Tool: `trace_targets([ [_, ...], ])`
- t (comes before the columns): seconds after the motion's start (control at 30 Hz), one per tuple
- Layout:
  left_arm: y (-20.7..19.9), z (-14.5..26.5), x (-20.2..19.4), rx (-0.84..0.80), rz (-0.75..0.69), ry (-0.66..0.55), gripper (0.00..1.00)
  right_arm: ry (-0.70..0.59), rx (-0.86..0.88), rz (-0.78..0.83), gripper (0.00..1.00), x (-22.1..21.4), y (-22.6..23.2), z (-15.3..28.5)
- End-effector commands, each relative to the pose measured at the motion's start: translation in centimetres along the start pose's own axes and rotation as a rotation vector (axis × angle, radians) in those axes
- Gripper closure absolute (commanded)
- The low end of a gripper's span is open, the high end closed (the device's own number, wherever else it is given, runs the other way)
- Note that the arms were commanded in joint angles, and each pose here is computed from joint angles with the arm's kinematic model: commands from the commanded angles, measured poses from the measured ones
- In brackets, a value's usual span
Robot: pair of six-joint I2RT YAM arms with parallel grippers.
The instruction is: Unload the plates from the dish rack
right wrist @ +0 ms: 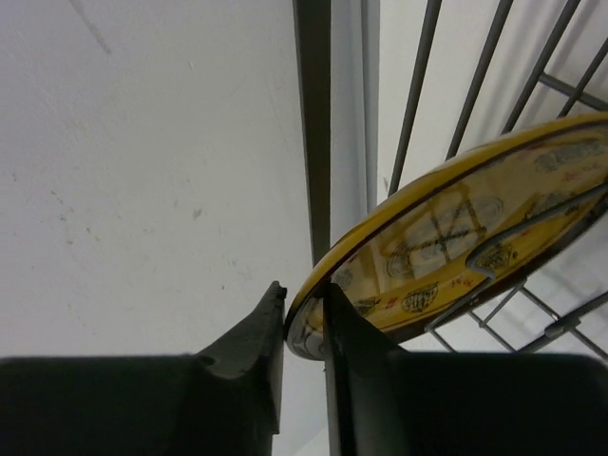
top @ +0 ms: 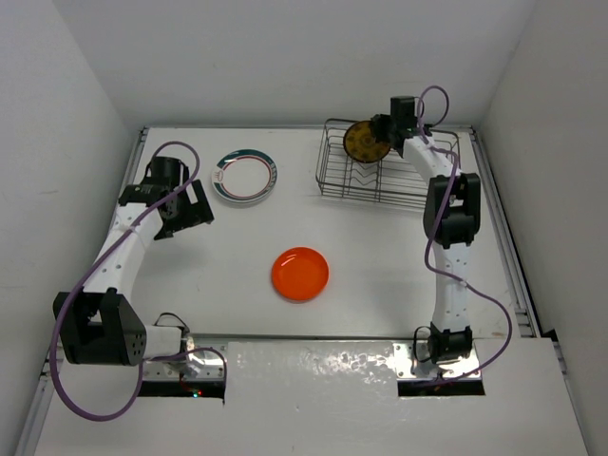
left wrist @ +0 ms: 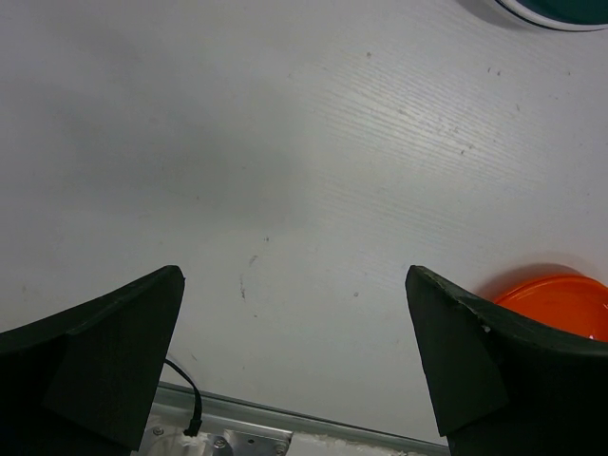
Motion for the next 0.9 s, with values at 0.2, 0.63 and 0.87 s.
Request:
trace_targets([
  [0.2,-0.5,1.0,1.2,-0.020,-0.010,-0.059,0.00,0.025,0.172,-0.061,0.95,0.3,4.9,5.7],
  [0.63,-0.2,2.2,1.5,-0.003,0.009,-0.108,0.00,0.195,0.530,-0.097,1.00,-0.5,12.5,16.5],
  [0.87,0.5,3.7,2.9,0.091,0.083,-0.219,0.00,0.451,0.513,0.183,1.00,-4.5,10.5,25.4],
])
Point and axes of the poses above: each gripper's point midway between its finger pads, its own z axis back along the fingers, its own y axis along the line the jaws close on, x = y × z, the point moved 9 cm from there along z, back along the fingers, and after that the axes turned 3 degrees about z, right-handed, at the moved point
